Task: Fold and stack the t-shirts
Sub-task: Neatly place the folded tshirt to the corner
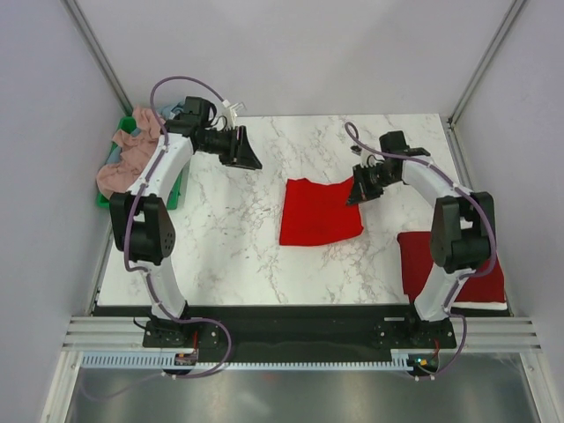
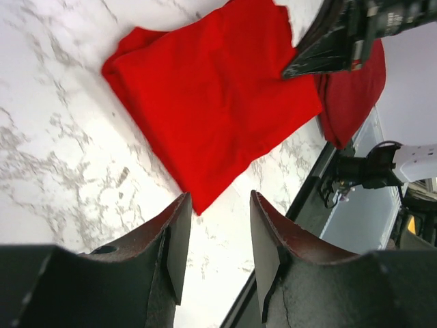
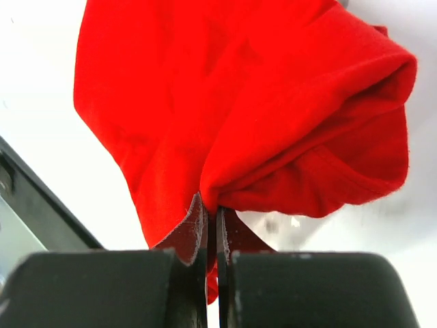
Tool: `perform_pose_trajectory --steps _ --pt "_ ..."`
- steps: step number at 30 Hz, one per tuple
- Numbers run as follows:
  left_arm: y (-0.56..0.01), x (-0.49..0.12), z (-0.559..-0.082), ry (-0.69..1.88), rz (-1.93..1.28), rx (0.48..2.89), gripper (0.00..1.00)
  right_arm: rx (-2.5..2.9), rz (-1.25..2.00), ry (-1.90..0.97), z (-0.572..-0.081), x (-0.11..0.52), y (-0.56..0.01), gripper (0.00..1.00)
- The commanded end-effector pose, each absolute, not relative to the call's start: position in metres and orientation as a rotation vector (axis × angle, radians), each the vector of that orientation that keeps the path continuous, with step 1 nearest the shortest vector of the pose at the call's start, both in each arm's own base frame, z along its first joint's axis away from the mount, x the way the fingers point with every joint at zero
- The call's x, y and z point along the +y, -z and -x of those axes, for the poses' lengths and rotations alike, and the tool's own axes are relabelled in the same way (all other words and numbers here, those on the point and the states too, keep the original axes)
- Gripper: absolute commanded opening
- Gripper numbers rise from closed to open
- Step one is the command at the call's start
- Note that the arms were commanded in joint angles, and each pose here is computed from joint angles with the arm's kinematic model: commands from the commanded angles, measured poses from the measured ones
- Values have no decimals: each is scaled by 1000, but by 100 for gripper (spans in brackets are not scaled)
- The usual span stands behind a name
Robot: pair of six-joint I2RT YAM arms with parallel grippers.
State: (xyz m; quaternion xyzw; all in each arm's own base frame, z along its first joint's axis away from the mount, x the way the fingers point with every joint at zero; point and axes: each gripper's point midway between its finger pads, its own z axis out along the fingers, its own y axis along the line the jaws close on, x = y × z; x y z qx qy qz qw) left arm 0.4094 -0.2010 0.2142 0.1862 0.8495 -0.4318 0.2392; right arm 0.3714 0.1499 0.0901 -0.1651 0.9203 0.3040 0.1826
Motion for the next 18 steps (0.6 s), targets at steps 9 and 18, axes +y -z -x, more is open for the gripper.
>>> perform_pose_trajectory --steps 9,18 --pt "-234 -187 -373 1057 -585 2296 47 2670 698 -674 -252 105 -128 0" --pt "-241 -185 -370 1037 -580 2281 47 2581 660 -485 -240 74 -174 0"
